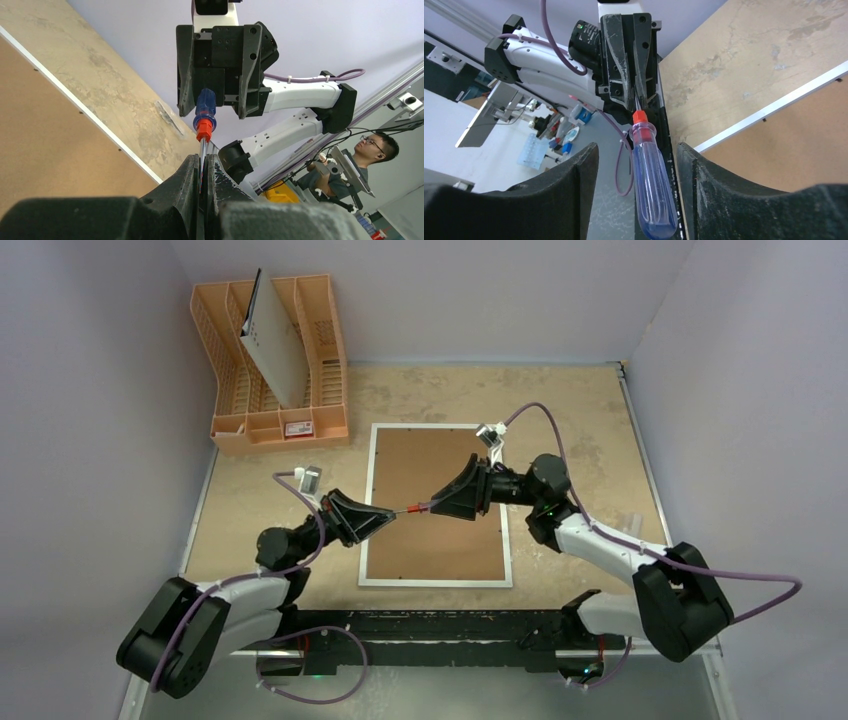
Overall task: Take the photo out of the frame
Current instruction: Pick up the screwdriver from the center of the board, then release the photo frame item from the photo frame.
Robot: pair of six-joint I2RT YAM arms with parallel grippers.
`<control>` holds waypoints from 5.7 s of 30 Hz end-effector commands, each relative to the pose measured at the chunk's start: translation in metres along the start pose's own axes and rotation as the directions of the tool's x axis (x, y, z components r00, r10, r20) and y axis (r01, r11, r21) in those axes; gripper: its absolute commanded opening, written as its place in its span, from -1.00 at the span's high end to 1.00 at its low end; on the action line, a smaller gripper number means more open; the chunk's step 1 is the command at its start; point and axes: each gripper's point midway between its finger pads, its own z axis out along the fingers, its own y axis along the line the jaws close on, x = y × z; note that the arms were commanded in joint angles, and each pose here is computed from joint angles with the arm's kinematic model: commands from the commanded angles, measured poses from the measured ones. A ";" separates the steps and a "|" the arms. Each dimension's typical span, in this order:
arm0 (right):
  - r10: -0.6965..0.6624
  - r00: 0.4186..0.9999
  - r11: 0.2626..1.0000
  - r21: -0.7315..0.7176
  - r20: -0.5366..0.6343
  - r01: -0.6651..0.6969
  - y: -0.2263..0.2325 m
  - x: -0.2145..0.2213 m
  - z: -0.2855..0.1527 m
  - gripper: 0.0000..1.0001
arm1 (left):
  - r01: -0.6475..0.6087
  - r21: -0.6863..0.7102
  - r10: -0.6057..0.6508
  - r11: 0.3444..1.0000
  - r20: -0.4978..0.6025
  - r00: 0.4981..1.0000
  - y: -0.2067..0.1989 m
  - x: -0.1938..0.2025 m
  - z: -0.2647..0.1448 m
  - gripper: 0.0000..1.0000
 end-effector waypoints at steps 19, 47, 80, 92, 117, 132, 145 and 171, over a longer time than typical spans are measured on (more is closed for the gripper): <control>-0.063 0.998 0.996 -0.070 0.004 0.063 0.015 -0.008 0.019 0.22 | -0.113 0.135 0.101 0.984 0.094 0.990 -0.035 -0.024 0.009 1.00; -0.081 0.996 0.996 -0.023 0.020 0.082 0.009 -0.008 0.017 -0.03 | -0.105 0.137 0.098 0.985 0.055 0.994 -0.035 -0.018 0.009 1.00; -0.063 0.997 0.965 0.252 -0.039 0.070 -0.029 0.000 0.003 1.00 | -0.133 -0.146 0.135 0.980 0.001 0.991 0.019 -0.012 0.005 -0.57; 0.034 0.999 0.883 0.467 0.032 -0.045 -0.047 -0.014 -0.010 1.00 | -0.177 -0.724 0.149 0.667 -0.103 0.983 0.103 -0.011 -0.070 -0.75; 0.182 0.979 0.811 0.548 0.095 -0.204 -0.088 0.007 -0.012 1.00 | -0.212 -0.758 -0.151 0.617 -0.379 0.913 0.140 0.078 -0.110 -0.36; 0.204 0.975 0.755 0.621 0.087 -0.213 -0.108 0.018 -0.020 1.00 | -0.193 -0.691 -0.188 0.697 -0.435 0.880 0.134 0.113 -0.099 0.47; 0.266 0.964 0.795 0.562 0.014 -0.227 -0.121 0.039 -0.005 1.00 | -0.243 -0.701 -0.171 0.671 -0.465 0.869 0.142 0.127 -0.104 0.54; 0.290 0.946 0.857 0.479 -0.146 -0.189 -0.142 0.074 0.010 1.00 | -0.262 -0.751 -0.176 0.607 -0.448 0.876 0.152 0.125 -0.116 0.38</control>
